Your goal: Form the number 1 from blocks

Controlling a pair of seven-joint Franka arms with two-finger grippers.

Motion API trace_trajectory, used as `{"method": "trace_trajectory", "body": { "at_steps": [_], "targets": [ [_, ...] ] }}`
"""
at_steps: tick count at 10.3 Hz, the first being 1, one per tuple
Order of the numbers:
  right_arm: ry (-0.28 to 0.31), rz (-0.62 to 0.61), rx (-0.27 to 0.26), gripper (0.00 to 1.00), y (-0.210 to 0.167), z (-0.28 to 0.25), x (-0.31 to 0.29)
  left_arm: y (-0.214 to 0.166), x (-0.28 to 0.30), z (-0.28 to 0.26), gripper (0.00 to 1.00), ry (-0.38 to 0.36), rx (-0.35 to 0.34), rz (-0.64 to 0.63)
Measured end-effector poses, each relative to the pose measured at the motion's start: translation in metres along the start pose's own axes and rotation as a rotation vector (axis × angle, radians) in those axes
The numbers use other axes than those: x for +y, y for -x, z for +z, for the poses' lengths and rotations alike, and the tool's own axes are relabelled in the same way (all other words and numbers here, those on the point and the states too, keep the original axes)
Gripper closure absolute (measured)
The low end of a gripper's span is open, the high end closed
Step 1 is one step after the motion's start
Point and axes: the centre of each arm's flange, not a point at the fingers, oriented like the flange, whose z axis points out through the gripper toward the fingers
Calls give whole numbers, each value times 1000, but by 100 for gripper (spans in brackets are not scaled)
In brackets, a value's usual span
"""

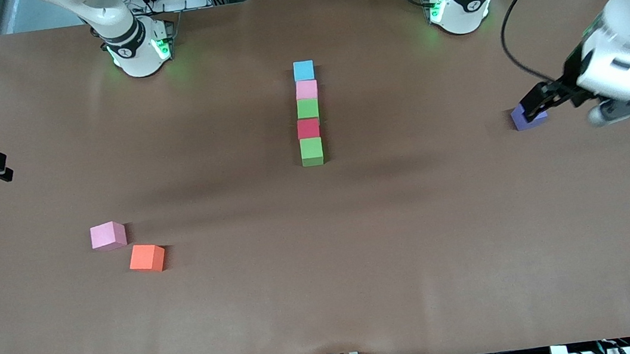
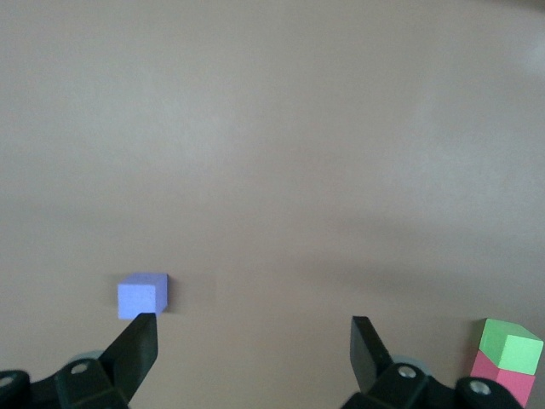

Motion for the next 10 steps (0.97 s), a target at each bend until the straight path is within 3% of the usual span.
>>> {"method": "trace_trajectory", "body": {
  "at_steps": [2, 6, 10],
  "targets": [
    [0, 0, 0, 0, 0, 0, 0, 3, -4, -30, 0, 10, 39, 15],
    [0, 0, 0, 0, 0, 0, 0, 17, -11, -50, 0, -16, -49, 150],
    [0, 0, -1, 0, 0, 1, 0, 20, -18, -51, 0, -30, -84, 177]
  ]
}}
